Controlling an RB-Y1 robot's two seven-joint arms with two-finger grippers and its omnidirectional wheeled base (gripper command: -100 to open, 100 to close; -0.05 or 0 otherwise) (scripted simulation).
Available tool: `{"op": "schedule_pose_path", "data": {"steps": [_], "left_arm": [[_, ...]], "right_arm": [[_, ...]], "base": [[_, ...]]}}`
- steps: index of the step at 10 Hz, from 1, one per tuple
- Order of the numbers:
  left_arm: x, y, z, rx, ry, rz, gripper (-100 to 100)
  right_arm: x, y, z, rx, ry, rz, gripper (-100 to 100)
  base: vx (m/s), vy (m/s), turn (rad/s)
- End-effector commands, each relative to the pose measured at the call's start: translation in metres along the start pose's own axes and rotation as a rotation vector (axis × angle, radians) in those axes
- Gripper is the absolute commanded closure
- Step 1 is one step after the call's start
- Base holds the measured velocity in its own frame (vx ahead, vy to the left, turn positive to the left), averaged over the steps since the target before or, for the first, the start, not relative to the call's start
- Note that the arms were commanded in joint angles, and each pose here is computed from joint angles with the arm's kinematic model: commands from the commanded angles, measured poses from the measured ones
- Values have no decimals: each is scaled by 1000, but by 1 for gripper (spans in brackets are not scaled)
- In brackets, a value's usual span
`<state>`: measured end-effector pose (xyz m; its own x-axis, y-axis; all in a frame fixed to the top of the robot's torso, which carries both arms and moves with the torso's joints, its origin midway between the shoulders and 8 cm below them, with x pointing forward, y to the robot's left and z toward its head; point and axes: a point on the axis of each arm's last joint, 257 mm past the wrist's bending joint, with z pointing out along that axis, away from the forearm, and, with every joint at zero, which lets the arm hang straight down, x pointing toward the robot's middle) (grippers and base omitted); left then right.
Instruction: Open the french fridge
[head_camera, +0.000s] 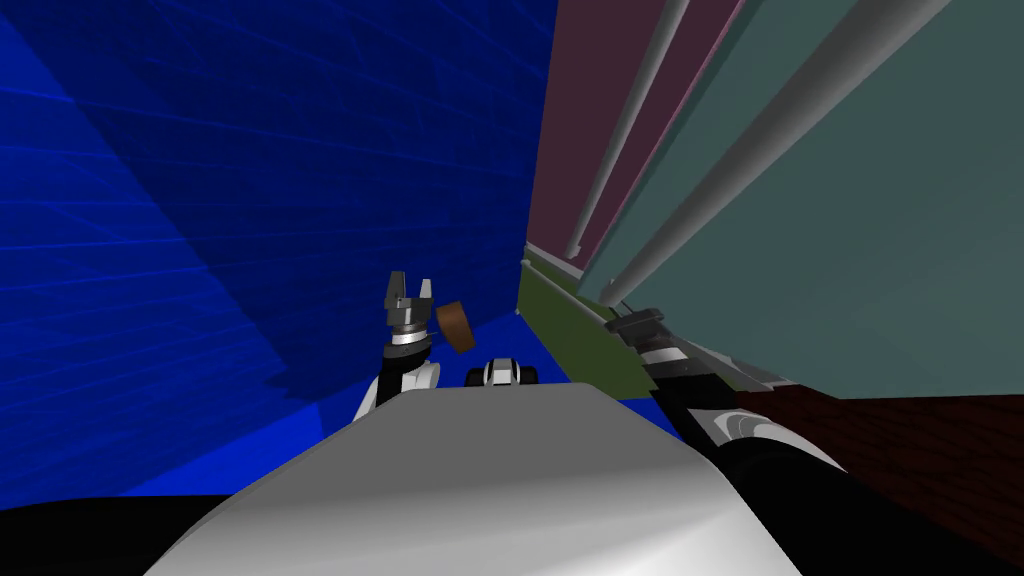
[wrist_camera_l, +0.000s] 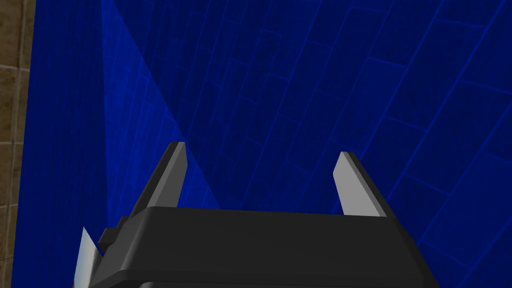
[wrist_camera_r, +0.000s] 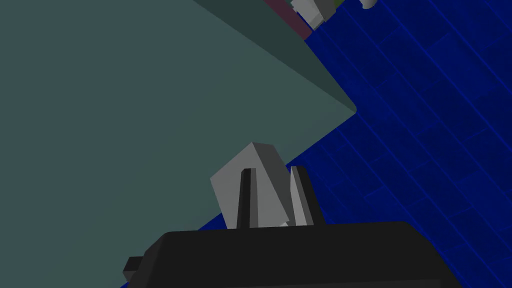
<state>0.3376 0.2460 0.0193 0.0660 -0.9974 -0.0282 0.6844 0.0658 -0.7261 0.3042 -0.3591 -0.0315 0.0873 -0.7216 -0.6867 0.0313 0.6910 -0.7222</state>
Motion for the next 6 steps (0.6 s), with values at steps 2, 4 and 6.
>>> {"op": "schedule_pose_path", "data": {"steps": [2, 4, 6], "left_arm": [[0, 0, 0, 0, 0, 0, 0], [0, 0, 0, 0, 0, 0, 0], [0, 0, 0, 0, 0, 0, 0]], "right_arm": [[-7, 3, 9, -20, -28, 4, 100], [-10, 4, 16, -30, -44, 4, 100], [-12, 5, 23, -40, -60, 4, 100]], "base": [[-240, -54, 140], [-271, -46, 291], [-311, -82, 328]]}}
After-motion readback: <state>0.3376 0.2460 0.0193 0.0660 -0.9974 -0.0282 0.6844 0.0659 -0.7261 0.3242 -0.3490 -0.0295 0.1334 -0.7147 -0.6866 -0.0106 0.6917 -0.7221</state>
